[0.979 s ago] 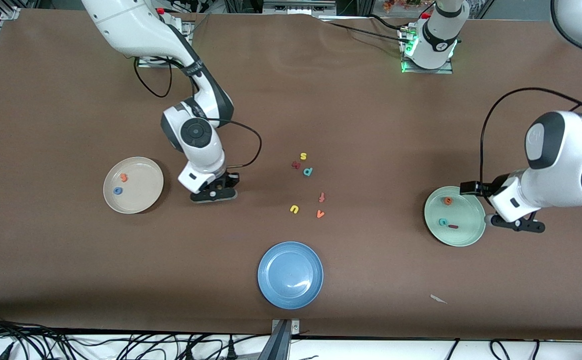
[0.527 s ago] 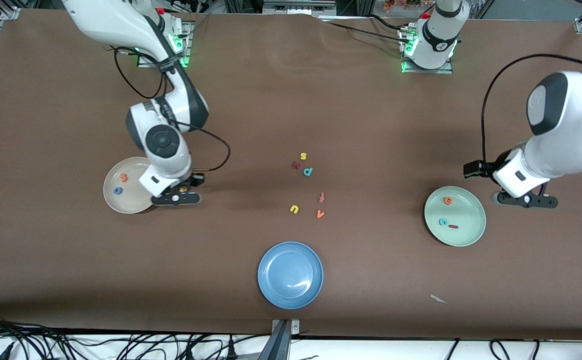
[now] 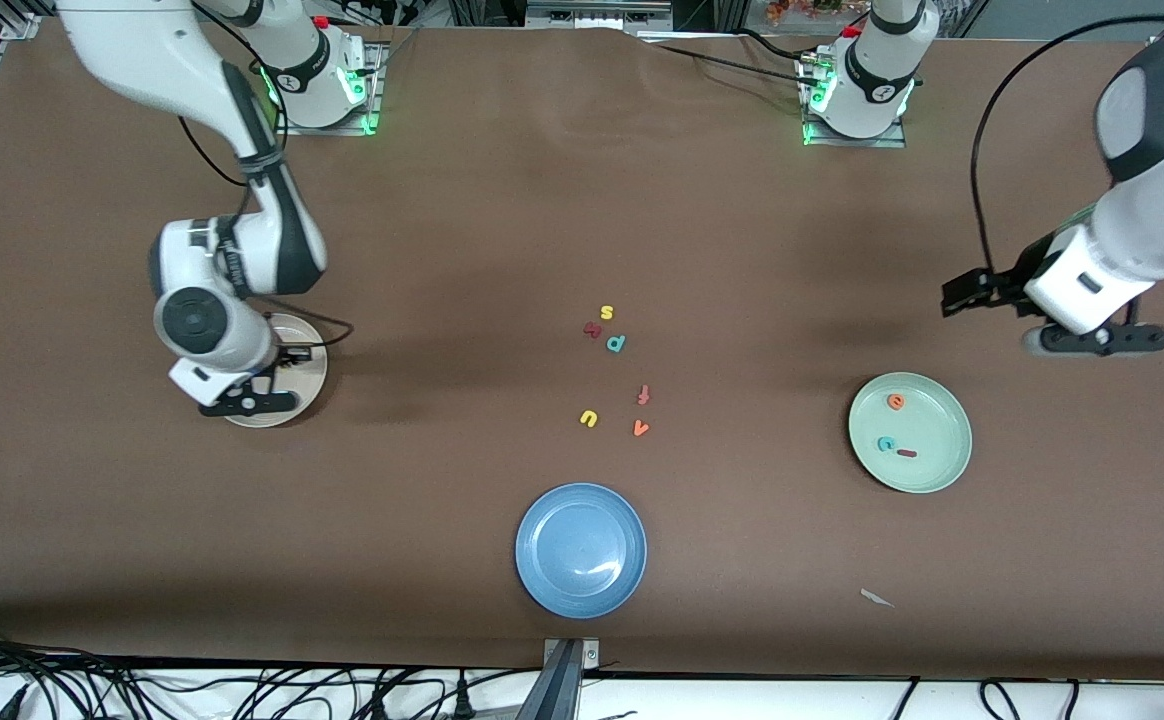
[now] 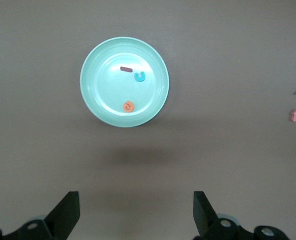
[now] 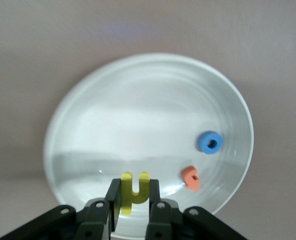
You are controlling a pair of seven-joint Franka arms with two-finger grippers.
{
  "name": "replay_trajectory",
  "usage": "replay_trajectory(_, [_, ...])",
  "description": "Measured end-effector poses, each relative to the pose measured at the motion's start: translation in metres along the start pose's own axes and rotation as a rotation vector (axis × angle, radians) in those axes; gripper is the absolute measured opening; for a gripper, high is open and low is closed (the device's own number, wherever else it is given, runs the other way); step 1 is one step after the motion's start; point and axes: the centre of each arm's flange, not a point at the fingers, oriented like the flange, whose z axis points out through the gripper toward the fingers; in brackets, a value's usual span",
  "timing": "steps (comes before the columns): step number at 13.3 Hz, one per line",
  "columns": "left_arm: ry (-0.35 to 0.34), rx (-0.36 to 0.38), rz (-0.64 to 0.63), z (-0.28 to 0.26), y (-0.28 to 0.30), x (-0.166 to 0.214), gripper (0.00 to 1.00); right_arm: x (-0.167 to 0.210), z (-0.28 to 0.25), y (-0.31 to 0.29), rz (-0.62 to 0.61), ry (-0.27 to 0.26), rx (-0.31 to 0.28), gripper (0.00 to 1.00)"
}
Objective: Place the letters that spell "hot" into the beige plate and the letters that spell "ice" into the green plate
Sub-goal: 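Drop the u on the white plate while the left gripper withdraws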
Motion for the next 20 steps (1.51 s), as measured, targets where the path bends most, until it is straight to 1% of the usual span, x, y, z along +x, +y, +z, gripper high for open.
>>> replay_trajectory(1, [0.004,0.0,-0.001,-0.011,-0.003,-0.007,1.0,-0.003,0.009,0.016,-0.008,-0.015,0.028,0.26])
replay_trajectory(2, [0.008,-0.002,0.004,-0.022,-0.004,-0.012,1.0,-0.005,0.015,0.024,-0.013,-0.026,0.04,0.26])
replay_trajectory(5, [0.025,-0.005,0.029,-0.054,-0.013,-0.021,1.0,-0.007,0.024,0.021,-0.02,-0.041,0.046,0.26])
replay_trajectory(6, [0.03,-0.006,0.032,-0.062,-0.017,-0.022,1.0,-0.007,0.025,0.019,-0.022,-0.043,0.047,0.29])
replay_trajectory(7, [0.035,-0.006,0.032,-0.069,-0.02,-0.023,1.0,-0.007,0.026,0.018,-0.021,-0.045,0.049,0.29])
replay_trajectory(8, [0.04,-0.007,0.033,-0.073,-0.022,-0.023,1.0,-0.006,0.026,0.018,-0.02,-0.044,0.05,0.34])
replay_trajectory(10, [0.043,-0.007,0.034,-0.08,-0.021,-0.024,1.0,-0.005,0.023,0.018,-0.019,-0.038,0.051,0.53])
replay_trajectory(14, [0.042,-0.003,0.032,-0.079,-0.023,-0.023,1.0,0.002,0.007,0.02,-0.018,-0.005,0.052,0.94])
replay_trajectory(15, [0.041,-0.003,0.031,-0.079,-0.024,-0.022,1.0,0.003,0.003,0.02,-0.017,0.005,0.052,1.0])
replay_trajectory(20, [0.043,-0.003,0.03,-0.08,-0.025,-0.022,1.0,0.006,-0.012,0.022,-0.016,0.032,0.054,1.0])
